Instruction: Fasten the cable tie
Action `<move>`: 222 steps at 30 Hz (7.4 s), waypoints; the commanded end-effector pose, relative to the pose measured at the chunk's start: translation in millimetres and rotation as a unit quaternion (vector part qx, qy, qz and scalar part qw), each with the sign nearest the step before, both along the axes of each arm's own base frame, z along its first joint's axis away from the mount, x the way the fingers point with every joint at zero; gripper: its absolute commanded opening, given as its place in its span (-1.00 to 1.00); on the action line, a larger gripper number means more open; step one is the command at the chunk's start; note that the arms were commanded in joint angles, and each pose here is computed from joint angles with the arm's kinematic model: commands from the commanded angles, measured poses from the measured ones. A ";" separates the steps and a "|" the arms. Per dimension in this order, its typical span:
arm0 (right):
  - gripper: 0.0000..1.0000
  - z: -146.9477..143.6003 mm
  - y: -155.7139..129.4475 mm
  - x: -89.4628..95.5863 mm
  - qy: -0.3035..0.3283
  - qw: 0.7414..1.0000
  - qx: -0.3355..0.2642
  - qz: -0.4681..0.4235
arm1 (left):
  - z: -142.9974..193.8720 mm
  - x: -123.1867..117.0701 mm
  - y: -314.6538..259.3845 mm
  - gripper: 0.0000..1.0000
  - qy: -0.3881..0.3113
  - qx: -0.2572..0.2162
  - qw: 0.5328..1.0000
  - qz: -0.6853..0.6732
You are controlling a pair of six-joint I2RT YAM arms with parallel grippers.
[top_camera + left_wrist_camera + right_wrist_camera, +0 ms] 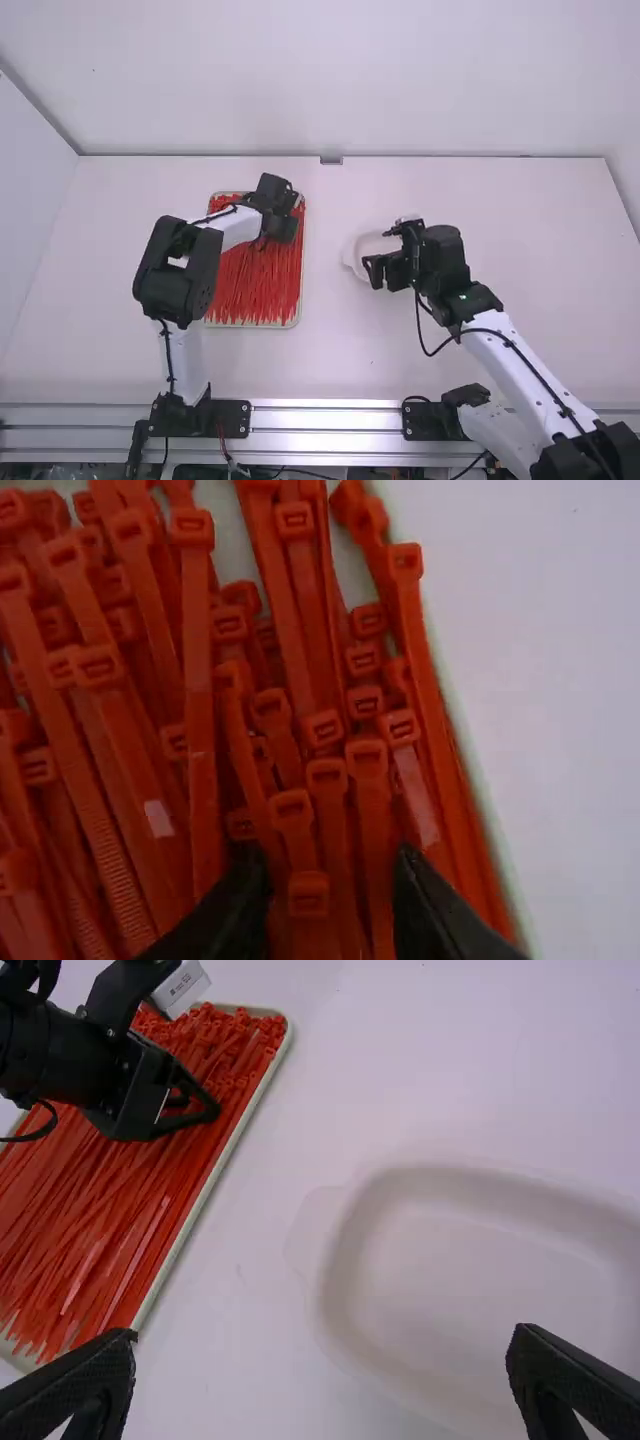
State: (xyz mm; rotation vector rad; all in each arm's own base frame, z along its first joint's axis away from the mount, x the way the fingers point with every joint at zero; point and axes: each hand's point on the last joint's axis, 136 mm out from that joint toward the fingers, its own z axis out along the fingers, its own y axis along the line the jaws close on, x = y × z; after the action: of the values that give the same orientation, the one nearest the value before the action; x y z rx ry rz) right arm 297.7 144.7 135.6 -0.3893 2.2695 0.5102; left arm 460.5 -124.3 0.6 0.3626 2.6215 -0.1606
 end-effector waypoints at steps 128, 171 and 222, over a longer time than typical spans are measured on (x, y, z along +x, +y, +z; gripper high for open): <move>0.98 9.5 6.1 3.2 -0.008 1.000 0.001 0.007 | 19.4 2.1 16.7 -0.56 -0.036 -0.004 0.998 0.057; 0.98 9.6 7.8 2.2 -0.007 1.000 0.003 0.010 | 20.1 3.9 20.5 -0.96 -0.041 0.005 0.997 0.063; 0.98 12.1 8.6 4.3 -0.014 1.000 0.005 0.010 | 318.0 -15.3 24.6 -0.96 -0.270 -0.060 0.959 0.062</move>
State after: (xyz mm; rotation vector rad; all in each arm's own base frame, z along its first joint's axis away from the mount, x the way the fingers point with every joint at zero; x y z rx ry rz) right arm 295.9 150.2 136.7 -0.4076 2.2629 0.5199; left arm 455.6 -106.2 299.2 0.1764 2.1153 -0.1610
